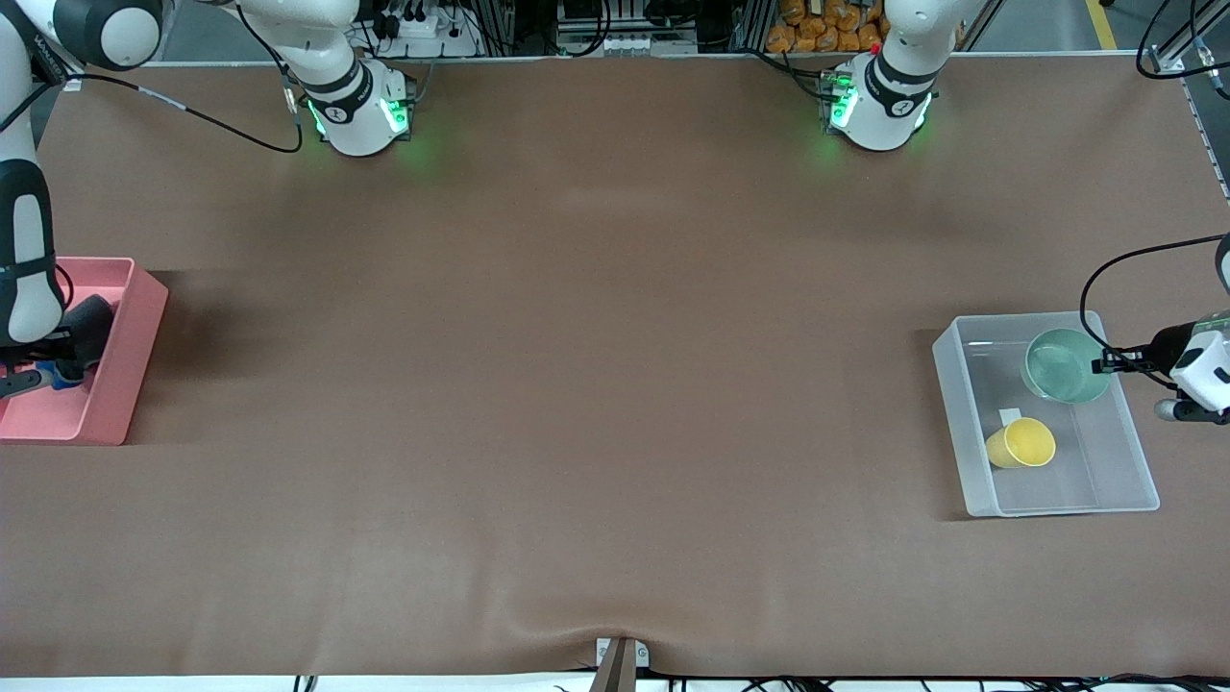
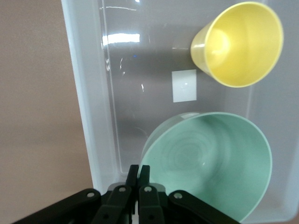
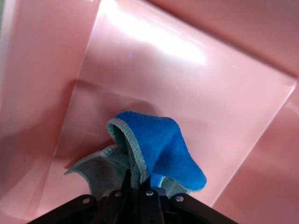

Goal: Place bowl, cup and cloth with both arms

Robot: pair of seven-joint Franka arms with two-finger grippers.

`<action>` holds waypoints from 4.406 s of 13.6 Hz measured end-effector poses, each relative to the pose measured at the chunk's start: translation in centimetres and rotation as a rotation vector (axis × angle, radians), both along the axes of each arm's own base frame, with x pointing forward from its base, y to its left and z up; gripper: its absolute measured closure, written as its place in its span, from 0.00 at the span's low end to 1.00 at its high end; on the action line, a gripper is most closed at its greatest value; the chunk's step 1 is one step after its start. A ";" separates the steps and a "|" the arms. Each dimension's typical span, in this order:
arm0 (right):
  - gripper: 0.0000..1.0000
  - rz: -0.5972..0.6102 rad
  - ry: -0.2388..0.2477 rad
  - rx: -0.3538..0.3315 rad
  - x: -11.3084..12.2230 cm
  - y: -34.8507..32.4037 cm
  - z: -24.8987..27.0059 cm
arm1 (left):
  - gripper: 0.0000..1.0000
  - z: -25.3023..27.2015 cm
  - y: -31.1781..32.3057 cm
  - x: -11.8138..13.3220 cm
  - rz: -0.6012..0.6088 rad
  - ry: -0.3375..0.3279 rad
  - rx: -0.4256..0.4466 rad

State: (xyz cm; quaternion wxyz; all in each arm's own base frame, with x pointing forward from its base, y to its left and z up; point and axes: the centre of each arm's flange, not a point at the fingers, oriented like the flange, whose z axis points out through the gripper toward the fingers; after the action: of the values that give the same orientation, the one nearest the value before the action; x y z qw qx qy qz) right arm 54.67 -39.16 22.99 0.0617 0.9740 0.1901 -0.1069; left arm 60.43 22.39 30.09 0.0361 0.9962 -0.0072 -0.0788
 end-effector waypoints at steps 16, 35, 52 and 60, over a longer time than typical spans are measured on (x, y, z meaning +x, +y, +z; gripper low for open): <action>0.36 0.018 -0.030 0.061 -0.6 -2.1 -0.3 | 0.97 -6.0 -2.4 -1.3 0.003 -0.049 0.033; 0.00 -0.252 0.011 0.168 3.3 14.0 18.2 | 0.00 -0.2 -5.9 1.0 -0.067 -0.101 0.098; 0.00 -0.397 -0.010 0.158 3.0 33.4 29.7 | 0.00 14.3 -14.3 2.6 0.006 -0.191 0.141; 0.00 -0.381 -0.001 0.134 -2.6 34.7 38.9 | 0.00 23.4 -20.0 -0.1 0.080 -0.180 0.115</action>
State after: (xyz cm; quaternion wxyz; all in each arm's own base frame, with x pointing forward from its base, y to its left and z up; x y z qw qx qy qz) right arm 52.04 -4.42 61.92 -0.0245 0.9943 0.0090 -0.1031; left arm 60.38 2.40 53.46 -0.0189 0.9992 0.0339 0.0120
